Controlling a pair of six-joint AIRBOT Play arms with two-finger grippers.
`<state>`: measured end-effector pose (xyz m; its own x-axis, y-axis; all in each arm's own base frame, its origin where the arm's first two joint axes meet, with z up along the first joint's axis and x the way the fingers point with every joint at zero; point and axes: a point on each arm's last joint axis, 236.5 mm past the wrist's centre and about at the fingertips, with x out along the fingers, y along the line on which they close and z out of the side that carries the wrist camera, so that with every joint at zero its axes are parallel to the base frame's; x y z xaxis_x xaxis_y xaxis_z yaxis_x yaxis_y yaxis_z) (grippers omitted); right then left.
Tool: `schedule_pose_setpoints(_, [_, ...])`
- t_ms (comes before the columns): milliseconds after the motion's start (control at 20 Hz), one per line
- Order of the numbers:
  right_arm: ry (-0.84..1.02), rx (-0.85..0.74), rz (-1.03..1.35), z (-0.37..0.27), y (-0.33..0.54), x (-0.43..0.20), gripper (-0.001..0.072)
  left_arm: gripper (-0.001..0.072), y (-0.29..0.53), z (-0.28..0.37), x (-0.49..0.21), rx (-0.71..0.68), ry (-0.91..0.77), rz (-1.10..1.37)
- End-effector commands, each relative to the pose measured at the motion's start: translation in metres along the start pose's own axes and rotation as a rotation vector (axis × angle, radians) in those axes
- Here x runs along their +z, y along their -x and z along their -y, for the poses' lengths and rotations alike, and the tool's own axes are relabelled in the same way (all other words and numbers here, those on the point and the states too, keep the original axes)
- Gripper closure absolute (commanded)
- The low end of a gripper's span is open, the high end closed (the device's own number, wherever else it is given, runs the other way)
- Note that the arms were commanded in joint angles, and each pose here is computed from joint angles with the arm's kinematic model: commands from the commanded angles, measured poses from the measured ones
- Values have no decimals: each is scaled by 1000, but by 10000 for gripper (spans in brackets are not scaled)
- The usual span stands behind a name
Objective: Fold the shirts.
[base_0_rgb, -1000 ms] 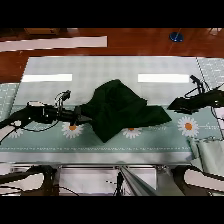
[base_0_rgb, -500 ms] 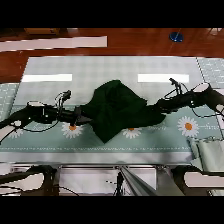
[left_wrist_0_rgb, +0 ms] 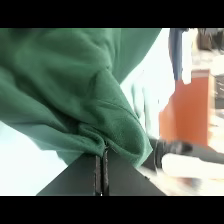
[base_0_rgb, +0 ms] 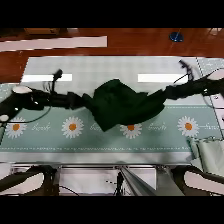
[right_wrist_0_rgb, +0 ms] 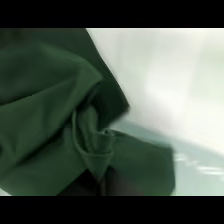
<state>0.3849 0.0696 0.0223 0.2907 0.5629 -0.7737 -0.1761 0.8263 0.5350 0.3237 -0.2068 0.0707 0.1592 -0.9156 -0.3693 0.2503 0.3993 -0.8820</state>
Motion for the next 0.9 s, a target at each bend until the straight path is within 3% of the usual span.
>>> schedule_pose_setpoints(0, [97, -66, 250, -37, 106, 48, 685, 686, 64, 92, 60, 19, -267, 203])
schedule_pose_setpoints(200, [238, -149, 579, -111, 224, 74, 685, 686, 146, 209, 91, 69, -510, 471])
schedule_pose_setpoints(450, [366, -211, 833, -193, 322, 52, 686, 686, 185, 322, 56, 50, -733, 604])
schedule_pose_setpoints(700, [398, -253, 968, -237, 376, 21, 686, 687, 201, 387, 3, 38, -884, 667])
schedule_pose_setpoints(850, [380, -324, 938, -239, 388, -1, 686, 687, 212, 388, -14, 180, -894, 706])
